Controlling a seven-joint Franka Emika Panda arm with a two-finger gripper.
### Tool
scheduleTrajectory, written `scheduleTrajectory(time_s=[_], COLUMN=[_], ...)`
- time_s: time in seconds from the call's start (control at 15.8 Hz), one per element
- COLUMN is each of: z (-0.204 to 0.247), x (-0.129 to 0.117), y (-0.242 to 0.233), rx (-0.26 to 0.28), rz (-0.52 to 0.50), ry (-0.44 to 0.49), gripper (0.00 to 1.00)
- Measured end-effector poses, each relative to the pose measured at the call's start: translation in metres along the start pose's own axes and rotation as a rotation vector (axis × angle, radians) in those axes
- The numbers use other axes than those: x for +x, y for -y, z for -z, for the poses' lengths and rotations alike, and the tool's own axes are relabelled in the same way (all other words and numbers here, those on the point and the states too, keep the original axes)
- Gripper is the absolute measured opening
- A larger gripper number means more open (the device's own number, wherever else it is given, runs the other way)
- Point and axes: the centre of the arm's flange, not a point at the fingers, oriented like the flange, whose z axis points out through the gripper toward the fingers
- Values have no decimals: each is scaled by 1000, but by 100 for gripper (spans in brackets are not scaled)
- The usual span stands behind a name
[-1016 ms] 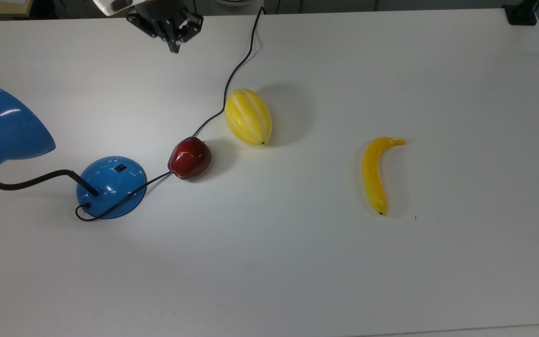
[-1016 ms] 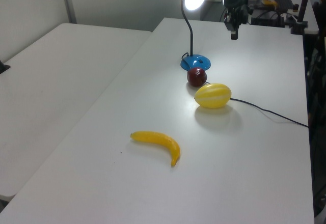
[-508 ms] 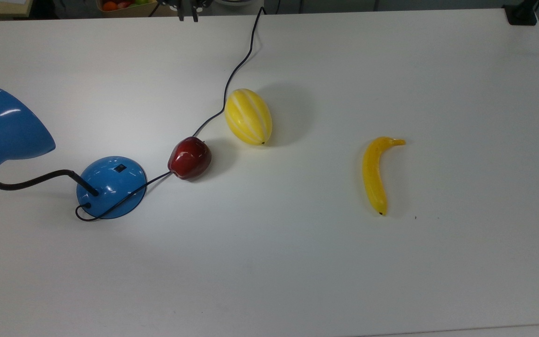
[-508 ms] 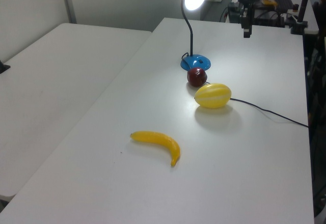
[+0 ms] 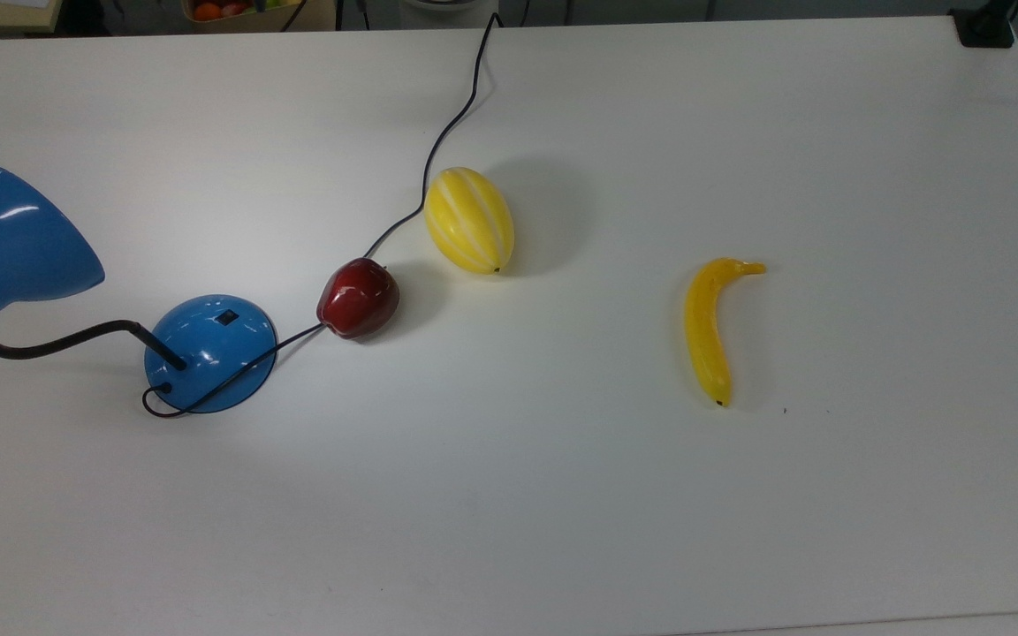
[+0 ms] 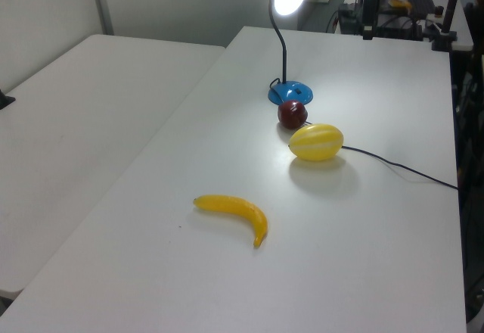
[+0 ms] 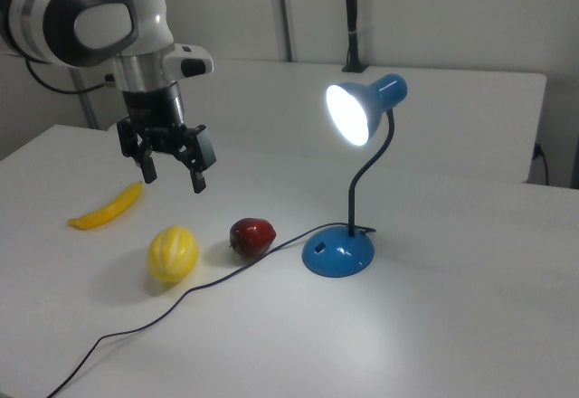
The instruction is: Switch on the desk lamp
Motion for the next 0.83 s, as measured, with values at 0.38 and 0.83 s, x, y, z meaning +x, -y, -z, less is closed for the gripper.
scheduleTrajectory(time_s=[0.38,0.83], z=[2,0], x=[0,-6], y=[-4,-4], rx=[-1,9], rz=[-6,-9], ry=[-5,42], gripper=[100,100])
